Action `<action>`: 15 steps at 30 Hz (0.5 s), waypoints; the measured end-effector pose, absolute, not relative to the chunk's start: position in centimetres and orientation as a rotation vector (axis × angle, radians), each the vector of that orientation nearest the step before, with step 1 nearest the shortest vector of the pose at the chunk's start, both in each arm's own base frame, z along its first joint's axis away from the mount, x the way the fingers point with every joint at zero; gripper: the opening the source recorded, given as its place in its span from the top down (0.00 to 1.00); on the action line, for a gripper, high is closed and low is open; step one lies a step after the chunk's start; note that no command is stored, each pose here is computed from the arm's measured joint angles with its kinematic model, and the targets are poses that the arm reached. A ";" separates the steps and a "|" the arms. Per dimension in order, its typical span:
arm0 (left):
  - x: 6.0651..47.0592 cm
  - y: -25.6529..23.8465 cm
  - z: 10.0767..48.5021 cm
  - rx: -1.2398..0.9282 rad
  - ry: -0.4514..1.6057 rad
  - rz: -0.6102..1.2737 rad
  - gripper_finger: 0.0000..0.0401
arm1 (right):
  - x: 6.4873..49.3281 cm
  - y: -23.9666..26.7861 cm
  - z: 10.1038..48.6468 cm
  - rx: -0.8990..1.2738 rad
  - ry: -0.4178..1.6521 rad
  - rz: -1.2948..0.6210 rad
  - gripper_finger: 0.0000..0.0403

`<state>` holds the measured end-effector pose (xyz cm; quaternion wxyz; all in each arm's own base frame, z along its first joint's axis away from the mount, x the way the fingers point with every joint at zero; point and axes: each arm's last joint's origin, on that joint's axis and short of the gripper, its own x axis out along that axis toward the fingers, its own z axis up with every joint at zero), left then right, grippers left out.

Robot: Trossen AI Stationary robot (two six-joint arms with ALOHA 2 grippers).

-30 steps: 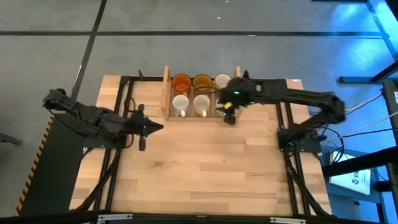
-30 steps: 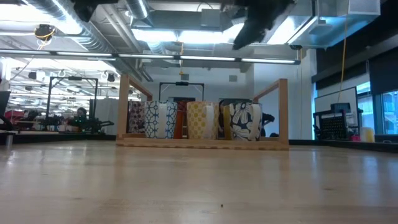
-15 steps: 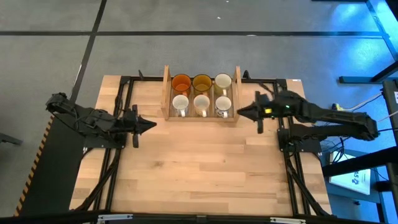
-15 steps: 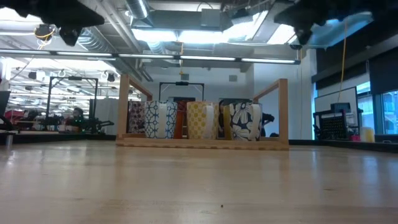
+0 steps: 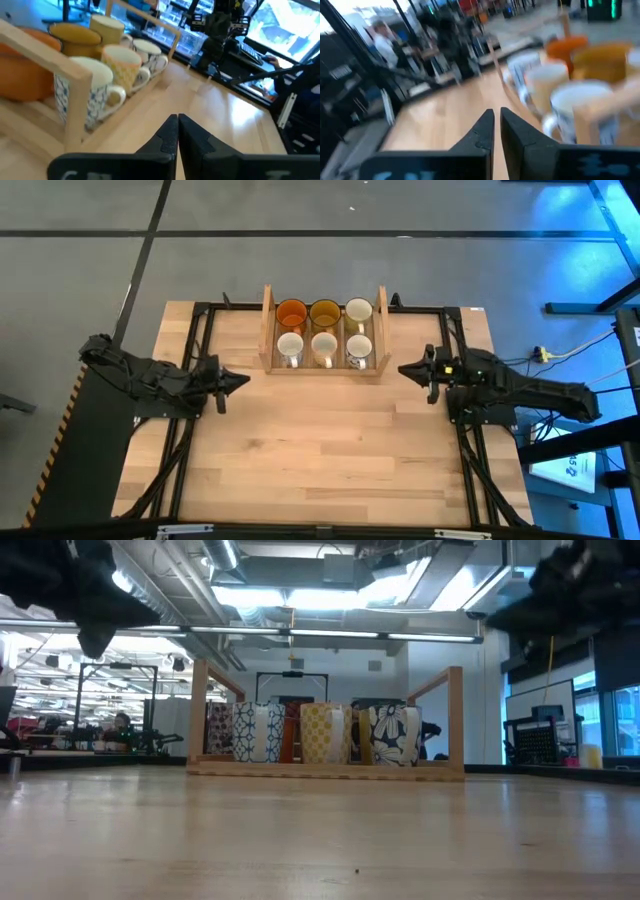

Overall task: Place coffee mugs
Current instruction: Return to Home Position

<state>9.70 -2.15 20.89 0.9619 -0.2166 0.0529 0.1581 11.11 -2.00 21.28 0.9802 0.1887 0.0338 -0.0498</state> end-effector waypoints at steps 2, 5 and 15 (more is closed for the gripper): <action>9.7 -2.2 20.6 -0.435 0.135 0.310 0.99 | 10.9 -1.9 20.1 0.387 0.147 -0.105 0.95; 9.6 -2.2 20.1 -0.402 0.179 0.307 1.00 | 10.8 -1.9 19.1 0.363 0.183 -0.108 0.95; 9.5 -2.2 19.9 -0.084 0.198 0.243 0.97 | 11.0 -1.9 19.3 0.181 0.074 -0.066 0.95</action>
